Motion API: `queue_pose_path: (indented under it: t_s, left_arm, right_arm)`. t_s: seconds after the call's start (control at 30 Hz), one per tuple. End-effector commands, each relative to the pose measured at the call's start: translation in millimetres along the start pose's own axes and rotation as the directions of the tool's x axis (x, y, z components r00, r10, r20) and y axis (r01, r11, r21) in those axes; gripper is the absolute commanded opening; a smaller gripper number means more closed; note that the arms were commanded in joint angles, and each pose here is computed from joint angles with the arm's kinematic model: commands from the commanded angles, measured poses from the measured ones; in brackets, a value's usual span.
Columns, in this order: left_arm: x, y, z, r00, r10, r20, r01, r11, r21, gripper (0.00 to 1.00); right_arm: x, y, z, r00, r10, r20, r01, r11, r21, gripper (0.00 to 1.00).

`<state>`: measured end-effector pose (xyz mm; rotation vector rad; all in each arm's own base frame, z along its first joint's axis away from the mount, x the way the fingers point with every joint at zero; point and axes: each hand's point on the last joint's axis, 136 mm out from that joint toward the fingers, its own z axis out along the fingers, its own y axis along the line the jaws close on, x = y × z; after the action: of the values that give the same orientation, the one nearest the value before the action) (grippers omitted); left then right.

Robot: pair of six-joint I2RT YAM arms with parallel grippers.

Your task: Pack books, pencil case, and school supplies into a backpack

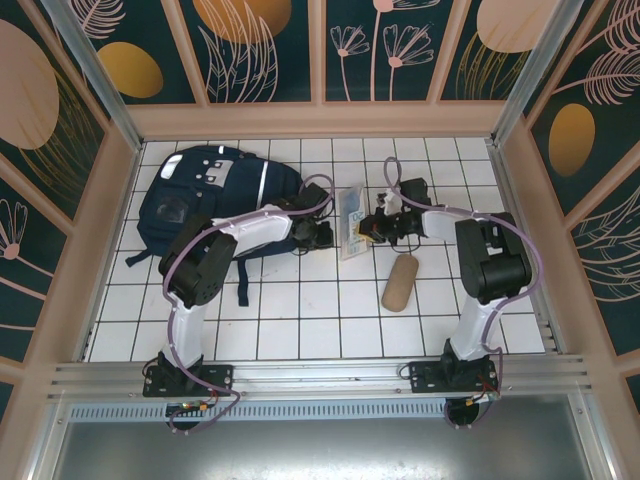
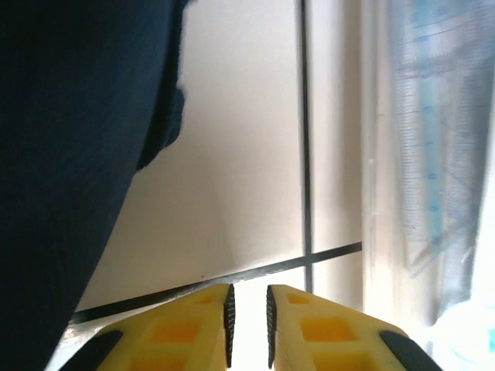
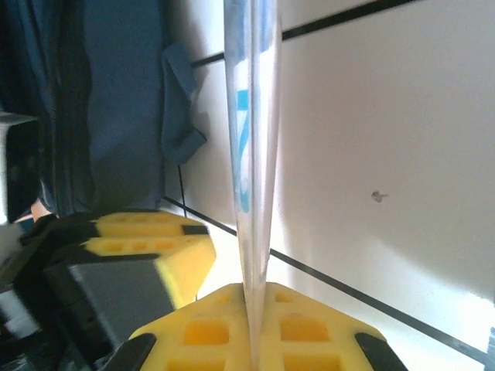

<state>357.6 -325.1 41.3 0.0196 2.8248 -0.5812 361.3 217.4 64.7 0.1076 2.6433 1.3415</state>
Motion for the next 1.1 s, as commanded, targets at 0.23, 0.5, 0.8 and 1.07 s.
queue_pose_path:
  t_s: [0.23,0.5,0.8,1.07]
  left_arm:
    - [-103,5,-117,0.946,0.202,0.252,-0.144,0.962,-0.231,0.32]
    - [-114,87,-96,0.961,0.212,0.18,-0.093,0.856,-0.509,0.42]
    - [-101,117,-63,0.971,0.221,0.092,-0.123,0.788,-0.603,0.44]
    - [-113,108,-93,0.959,0.233,0.163,-0.09,0.793,-0.603,0.0]
  right_arm:
    - [-13,26,-23,0.997,-0.035,0.073,0.039,0.998,-0.058,0.0]
    - [-17,39,-27,0.996,-0.038,0.086,0.046,0.995,-0.089,0.0]
    - [-17,42,-28,0.996,-0.039,0.084,0.047,0.994,-0.095,0.0]
    - [-19,60,-32,0.994,-0.035,0.1,0.049,0.988,-0.144,0.0]
